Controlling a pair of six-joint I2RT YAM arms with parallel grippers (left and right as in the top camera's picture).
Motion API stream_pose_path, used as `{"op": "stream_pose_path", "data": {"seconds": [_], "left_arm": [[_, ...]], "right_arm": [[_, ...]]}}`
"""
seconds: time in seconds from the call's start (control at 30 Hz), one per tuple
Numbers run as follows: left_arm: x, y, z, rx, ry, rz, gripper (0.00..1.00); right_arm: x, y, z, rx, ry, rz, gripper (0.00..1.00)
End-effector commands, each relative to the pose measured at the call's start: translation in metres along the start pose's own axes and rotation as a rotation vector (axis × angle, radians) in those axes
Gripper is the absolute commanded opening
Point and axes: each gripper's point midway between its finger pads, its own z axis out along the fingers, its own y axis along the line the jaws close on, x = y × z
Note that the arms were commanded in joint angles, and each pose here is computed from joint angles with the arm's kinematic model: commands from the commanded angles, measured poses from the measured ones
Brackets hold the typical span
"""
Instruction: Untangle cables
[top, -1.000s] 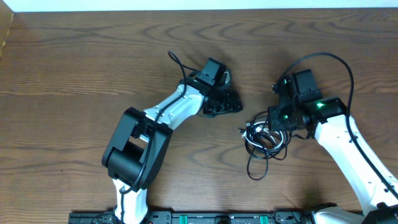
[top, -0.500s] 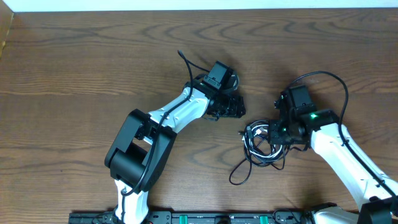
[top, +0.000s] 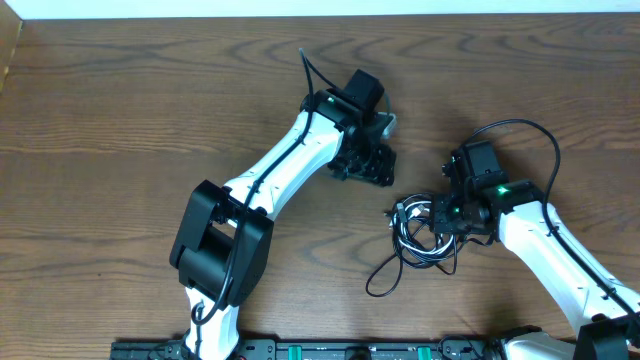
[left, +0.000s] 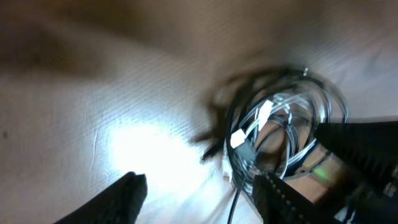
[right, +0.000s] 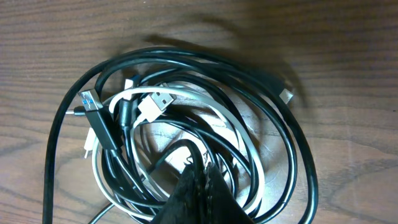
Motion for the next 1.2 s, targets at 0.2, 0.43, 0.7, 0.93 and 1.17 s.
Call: {"op": "stream_pose_path", "data": {"seconds": [0.2, 0.43, 0.7, 0.93, 1.17], "left_arm": [[0.040, -0.016, 0.014, -0.016, 0.146, 0.088, 0.66], [0.062, -0.024, 0.024, -0.036, 0.218, 0.083, 0.67], [0.082, -0.020, 0.046, -0.055, 0.253, 0.011, 0.68], [0.082, -0.037, 0.056, -0.035, 0.233, 0.071, 0.69], [0.082, -0.036, 0.060, -0.099, 0.214, -0.010, 0.68]], "right_arm": [[0.002, -0.003, 0.001, 0.007, 0.003, 0.014, 0.01], [0.002, -0.003, 0.001, 0.006, 0.002, 0.015, 0.01], [-0.001, -0.002, 0.001, 0.003, -0.008, 0.013, 0.01], [-0.001, -0.002, 0.001, 0.003, -0.007, 0.013, 0.01], [-0.001, -0.002, 0.001, 0.002, -0.007, 0.013, 0.01]]}}
